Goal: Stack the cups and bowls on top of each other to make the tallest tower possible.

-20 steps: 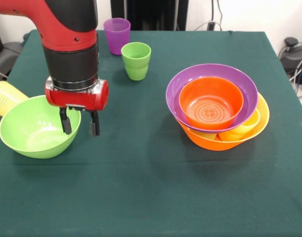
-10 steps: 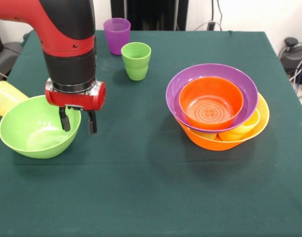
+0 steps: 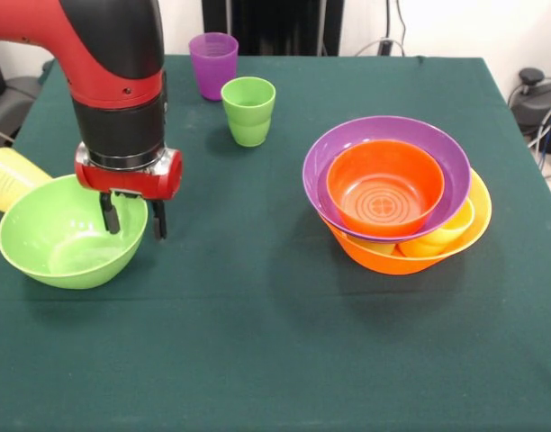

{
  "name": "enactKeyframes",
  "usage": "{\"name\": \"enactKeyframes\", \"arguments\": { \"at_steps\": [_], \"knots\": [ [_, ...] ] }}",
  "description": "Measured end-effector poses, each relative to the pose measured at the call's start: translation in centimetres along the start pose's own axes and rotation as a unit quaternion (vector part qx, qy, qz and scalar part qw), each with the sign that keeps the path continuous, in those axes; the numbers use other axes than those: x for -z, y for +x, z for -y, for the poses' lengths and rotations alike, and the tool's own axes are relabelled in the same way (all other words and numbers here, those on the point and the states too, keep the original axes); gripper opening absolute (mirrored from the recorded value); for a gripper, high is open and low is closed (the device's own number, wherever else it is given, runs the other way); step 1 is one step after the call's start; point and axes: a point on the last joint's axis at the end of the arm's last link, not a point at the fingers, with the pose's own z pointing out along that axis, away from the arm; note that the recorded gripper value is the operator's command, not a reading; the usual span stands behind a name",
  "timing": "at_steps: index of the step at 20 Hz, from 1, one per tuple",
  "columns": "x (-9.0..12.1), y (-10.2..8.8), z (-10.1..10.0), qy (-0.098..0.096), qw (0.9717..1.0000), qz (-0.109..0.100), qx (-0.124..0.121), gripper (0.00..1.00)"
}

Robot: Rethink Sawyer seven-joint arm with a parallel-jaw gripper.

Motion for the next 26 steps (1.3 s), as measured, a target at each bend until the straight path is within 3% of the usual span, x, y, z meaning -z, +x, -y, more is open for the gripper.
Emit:
{"name": "enactKeyframes", "arguments": {
  "at_steps": [8,9,12,17,26],
  "knots": [
    [-1.3,1.2,0.9,0.006,0.9999,-0.014,-0.005,1.0],
    [-1.4,1.3,0.9,0.007,0.9999,-0.015,-0.005,0.0],
    [0.0,-0.4,1.4,0.014,0.9999,0.007,-0.005,0.0],
    [1.5,-1.9,2.3,0.022,0.9995,0.023,-0.009,0.0],
    [2.4,-2.0,2.4,0.021,0.9993,0.023,-0.019,0.0]
  ]
}}
